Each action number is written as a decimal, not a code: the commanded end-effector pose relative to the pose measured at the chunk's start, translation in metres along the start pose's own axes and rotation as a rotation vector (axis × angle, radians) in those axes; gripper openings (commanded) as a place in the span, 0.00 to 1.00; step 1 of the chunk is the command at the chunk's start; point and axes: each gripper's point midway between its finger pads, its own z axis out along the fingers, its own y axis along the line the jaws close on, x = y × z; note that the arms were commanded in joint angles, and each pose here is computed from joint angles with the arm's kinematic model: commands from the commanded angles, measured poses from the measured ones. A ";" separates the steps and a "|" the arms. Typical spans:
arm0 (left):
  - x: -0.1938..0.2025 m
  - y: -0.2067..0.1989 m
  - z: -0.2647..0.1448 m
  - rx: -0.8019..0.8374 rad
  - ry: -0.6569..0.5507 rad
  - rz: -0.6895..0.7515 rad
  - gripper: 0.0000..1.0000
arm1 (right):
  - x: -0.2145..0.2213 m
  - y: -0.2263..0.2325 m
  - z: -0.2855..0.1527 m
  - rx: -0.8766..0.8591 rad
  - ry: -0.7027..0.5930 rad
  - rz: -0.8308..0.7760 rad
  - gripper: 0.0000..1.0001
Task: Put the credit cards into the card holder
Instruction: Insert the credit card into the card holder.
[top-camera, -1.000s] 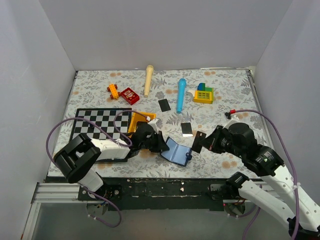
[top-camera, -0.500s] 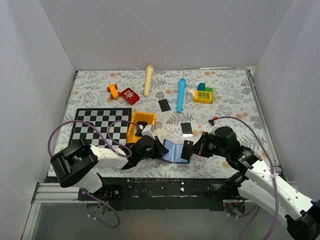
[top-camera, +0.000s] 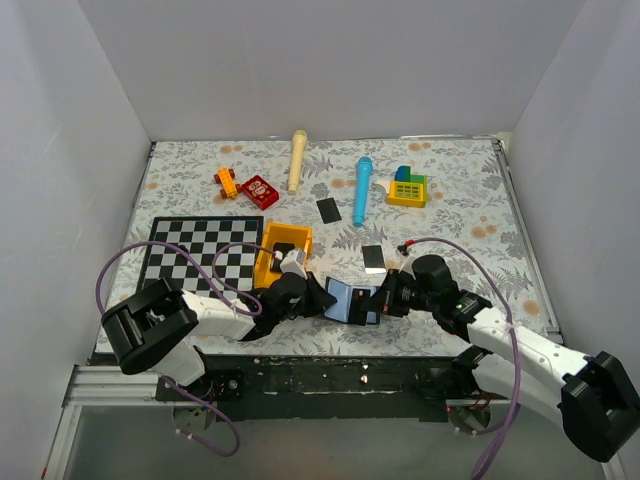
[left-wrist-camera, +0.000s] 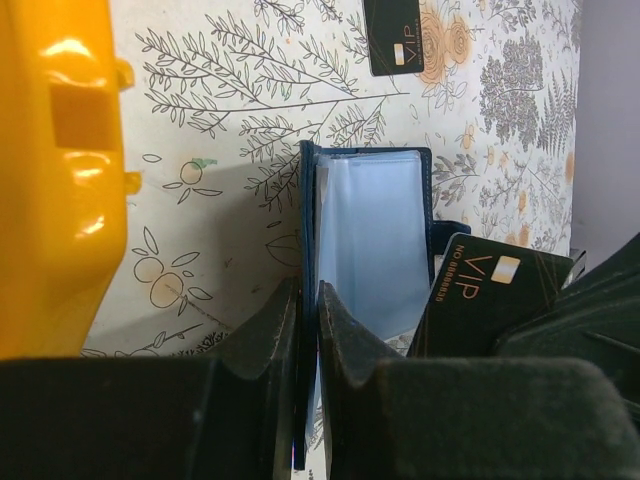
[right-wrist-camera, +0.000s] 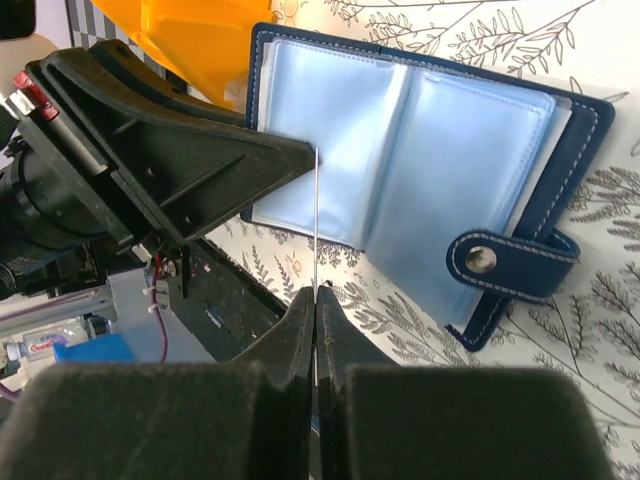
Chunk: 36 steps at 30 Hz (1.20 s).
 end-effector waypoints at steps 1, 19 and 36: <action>-0.002 -0.001 0.000 0.002 -0.014 0.017 0.03 | -0.023 0.033 0.009 -0.125 -0.037 -0.034 0.01; 0.003 0.010 0.000 -0.038 0.000 0.035 0.38 | -0.027 -0.001 0.033 -0.127 0.032 -0.004 0.01; 0.002 0.028 -0.005 -0.111 -0.010 0.054 0.43 | -0.019 -0.030 0.031 -0.036 0.046 0.013 0.01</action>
